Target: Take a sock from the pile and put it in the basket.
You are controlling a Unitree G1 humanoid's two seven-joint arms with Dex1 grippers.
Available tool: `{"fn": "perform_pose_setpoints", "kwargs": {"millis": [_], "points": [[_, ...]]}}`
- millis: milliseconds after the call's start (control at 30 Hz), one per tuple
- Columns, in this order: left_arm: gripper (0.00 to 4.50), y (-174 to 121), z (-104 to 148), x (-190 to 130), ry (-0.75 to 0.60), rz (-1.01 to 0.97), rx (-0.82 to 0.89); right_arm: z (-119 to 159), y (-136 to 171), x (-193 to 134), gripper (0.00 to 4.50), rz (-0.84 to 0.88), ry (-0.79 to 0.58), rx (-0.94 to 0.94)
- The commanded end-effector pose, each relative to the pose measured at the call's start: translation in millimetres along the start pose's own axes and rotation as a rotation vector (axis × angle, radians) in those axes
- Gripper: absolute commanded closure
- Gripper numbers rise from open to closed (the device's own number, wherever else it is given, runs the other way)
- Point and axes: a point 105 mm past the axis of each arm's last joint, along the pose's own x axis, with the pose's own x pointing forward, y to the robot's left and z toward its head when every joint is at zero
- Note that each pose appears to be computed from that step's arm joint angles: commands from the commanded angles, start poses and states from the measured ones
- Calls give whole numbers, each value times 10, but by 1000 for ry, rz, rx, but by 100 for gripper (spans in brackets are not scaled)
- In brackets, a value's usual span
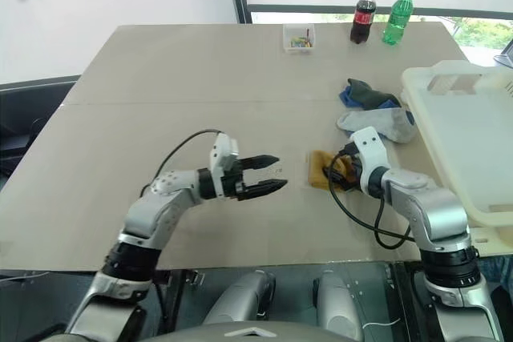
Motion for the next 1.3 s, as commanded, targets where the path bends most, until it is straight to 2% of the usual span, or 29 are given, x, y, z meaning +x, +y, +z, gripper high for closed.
{"fn": "perform_pose_setpoints", "kwargs": {"millis": [33,100,200,300,433,467,500,600,700,800,900,1067,1167,1233,1300], "points": [[98,-62,173,-103,-32,-24,76,-320,106,60,4,63,138,30],[98,-67,182,-145,-28,-21,75,-388,136,82,4,83,172,2],[98,-78,186,-173,-25,-18,76,-562,211,93,85,149,259,-76],[98,-113,184,-169,-22,-24,81,-861,194,66,227,194,404,-239],[98,-163,163,-168,-14,-37,84,-902,150,112,401,207,404,-229],[98,-173,160,-174,-13,-39,84,-885,126,122,432,197,394,-224],[98,-177,159,-180,-12,-40,84,-857,109,130,445,191,379,-212],[98,-173,177,-194,-15,-34,89,-647,90,141,445,180,269,-120],[98,-168,198,-188,-23,-30,99,-318,73,129,445,173,82,-13],[98,-159,250,-151,-41,-28,109,118,-89,-6,445,121,-149,87],[98,-119,304,-112,-60,-17,116,405,-273,-162,445,65,-294,145],[98,-67,349,-30,-95,10,112,912,-779,-516,445,-111,-524,199],[98,-98,355,31,-109,1,107,1351,-1248,-837,445,-312,-707,260],[98,-99,356,48,-114,2,108,1465,-1460,-932,445,-402,-746,305],[98,-81,373,67,-128,11,110,1495,-1703,-944,445,-530,-720,319]]}}
